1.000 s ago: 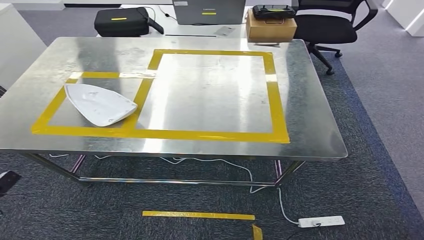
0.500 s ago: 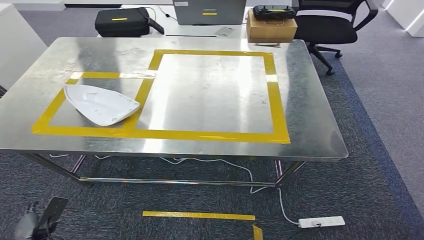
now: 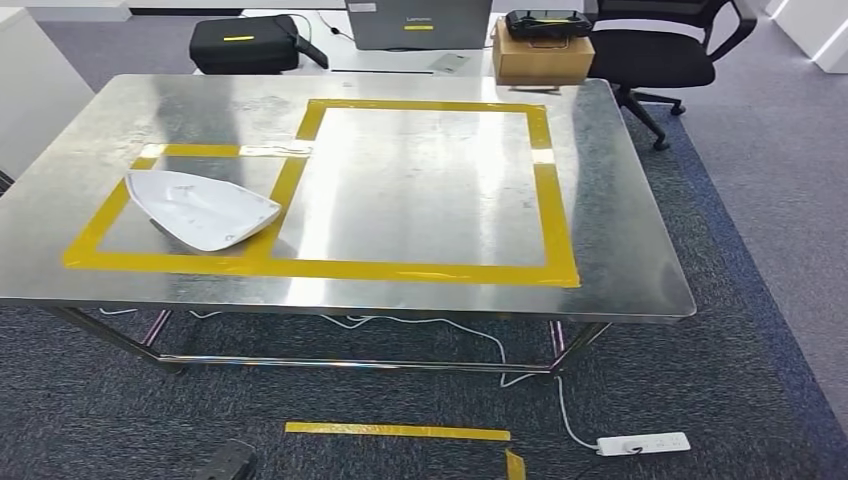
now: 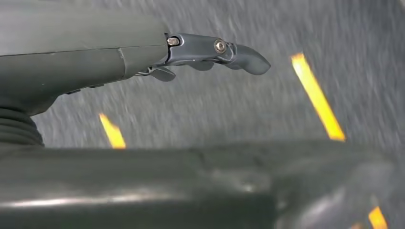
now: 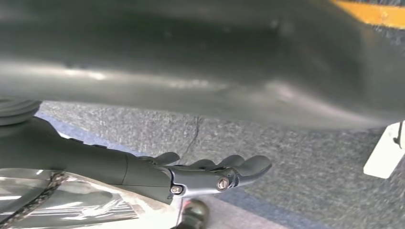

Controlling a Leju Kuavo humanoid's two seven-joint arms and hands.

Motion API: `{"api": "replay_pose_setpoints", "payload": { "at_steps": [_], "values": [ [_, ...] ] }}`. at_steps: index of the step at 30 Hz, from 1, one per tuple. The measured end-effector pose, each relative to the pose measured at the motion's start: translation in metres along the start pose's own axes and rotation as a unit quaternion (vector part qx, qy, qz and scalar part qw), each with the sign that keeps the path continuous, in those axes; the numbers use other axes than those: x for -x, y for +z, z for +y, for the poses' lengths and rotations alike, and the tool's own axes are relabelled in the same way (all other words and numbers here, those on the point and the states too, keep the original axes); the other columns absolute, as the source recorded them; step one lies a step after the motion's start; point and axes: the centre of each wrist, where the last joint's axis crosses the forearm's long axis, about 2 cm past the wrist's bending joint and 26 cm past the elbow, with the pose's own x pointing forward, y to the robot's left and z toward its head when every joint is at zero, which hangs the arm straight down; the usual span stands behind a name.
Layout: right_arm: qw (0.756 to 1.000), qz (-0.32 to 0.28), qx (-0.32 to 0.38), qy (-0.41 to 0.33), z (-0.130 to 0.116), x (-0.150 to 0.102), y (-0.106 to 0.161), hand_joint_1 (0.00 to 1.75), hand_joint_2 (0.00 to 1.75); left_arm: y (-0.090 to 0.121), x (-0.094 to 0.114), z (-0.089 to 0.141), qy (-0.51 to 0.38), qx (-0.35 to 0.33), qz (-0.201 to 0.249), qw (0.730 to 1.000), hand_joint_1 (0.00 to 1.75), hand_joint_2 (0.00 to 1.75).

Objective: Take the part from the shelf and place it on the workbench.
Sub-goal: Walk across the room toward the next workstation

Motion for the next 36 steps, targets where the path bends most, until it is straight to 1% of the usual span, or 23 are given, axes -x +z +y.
{"api": "replay_pose_setpoints", "payload": {
  "at_steps": [2,4,11,16,22,27,36],
  "values": [
    [1.0,-0.002,-0.006,0.001,0.0,0.0,0.0,0.0,0.0,0.003,0.002,-0.005,0.013,0.033,0.001,0.999,0.0,0.0],
    [1.0,-0.004,-0.01,0.001,0.0,0.0,0.0,0.0,0.0,0.004,0.004,-0.008,0.011,0.051,0.005,0.999,0.0,0.0],
    [1.0,-0.007,-0.024,0.005,0.0,-0.001,-0.001,0.0,0.0,0.006,0.005,-0.012,-0.02,0.083,0.011,0.996,0.0,0.0],
    [1.0,-0.008,-0.028,0.01,0.001,-0.001,-0.001,0.0,0.0,0.006,0.003,-0.014,-0.055,0.083,0.016,0.995,0.0,0.0],
    [0.999,-0.008,-0.031,0.01,0.001,-0.002,-0.001,0.0,0.0,0.005,0.0,-0.014,-0.101,0.057,0.034,0.993,0.0,0.0],
    [0.999,-0.001,-0.032,0.01,0.001,-0.002,-0.001,0.0,0.0,0.005,-0.001,-0.016,-0.105,0.068,0.045,0.991,0.0,0.0],
    [0.999,0.01,-0.034,0.011,0.0,-0.001,-0.002,0.0,0.0,0.005,-0.003,-0.02,-0.102,0.081,0.049,0.99,0.0,0.0]
  ]
}}
